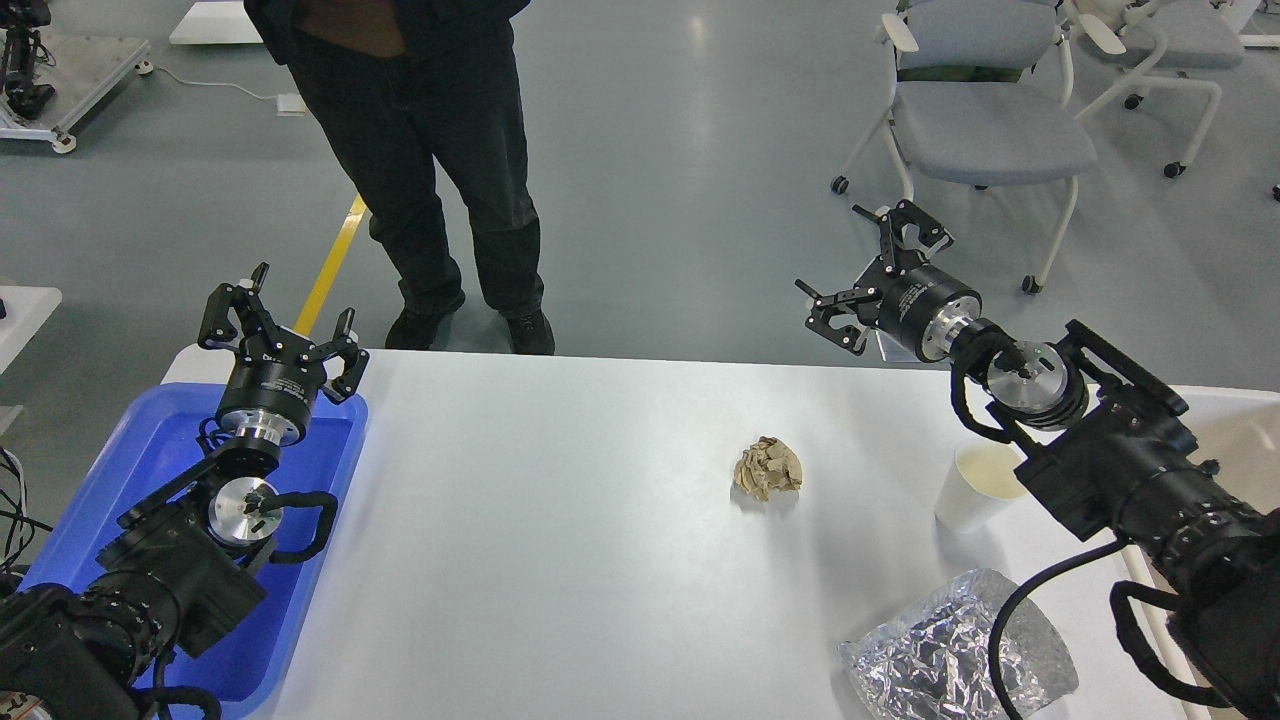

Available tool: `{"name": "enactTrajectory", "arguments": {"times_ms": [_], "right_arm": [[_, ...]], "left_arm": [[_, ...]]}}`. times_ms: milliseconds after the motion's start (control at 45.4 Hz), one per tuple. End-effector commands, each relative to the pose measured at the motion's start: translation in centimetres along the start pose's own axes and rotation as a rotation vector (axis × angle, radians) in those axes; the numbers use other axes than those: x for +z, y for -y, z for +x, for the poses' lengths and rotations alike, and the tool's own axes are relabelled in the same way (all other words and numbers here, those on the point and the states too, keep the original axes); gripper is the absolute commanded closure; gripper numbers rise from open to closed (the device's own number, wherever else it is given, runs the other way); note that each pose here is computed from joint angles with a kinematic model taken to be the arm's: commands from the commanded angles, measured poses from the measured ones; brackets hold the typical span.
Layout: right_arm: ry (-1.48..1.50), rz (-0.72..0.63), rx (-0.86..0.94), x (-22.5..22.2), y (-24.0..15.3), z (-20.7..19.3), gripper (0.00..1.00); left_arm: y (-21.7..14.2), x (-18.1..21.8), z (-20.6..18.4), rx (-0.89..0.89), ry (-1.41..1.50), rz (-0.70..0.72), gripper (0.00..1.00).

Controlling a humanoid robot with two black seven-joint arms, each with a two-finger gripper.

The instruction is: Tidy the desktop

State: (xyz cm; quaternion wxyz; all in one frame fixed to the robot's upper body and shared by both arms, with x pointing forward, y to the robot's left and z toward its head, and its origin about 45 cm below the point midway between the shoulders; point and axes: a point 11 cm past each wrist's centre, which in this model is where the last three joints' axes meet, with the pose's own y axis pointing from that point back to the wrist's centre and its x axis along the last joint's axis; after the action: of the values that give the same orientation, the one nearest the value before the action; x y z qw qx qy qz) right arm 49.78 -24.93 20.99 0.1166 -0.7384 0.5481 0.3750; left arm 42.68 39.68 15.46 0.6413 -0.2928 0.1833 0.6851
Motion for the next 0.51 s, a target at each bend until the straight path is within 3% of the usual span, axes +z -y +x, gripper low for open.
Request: {"name": "enactTrajectory", "arguments": {"times_ms": [0, 309, 485], "right_arm": [[-0.178, 0.005, -0.015, -3.2, -1.0, -0.6, 0.00], [-0.322, -0.007, 0.004, -5.8, -3.5, 0.9, 0.00], [-0.479, -0.078, 0.068, -6.2, -5.4, 3.5, 0.00]], "left_arm": [[0.0, 0.0, 0.0, 0.000, 0.000, 0.000, 0.00], [0.0, 0.0, 0.0, 0.000, 0.000, 0.000, 0.00], [0.0, 0.0, 0.0, 0.000, 0.000, 0.000, 0.00]]}}
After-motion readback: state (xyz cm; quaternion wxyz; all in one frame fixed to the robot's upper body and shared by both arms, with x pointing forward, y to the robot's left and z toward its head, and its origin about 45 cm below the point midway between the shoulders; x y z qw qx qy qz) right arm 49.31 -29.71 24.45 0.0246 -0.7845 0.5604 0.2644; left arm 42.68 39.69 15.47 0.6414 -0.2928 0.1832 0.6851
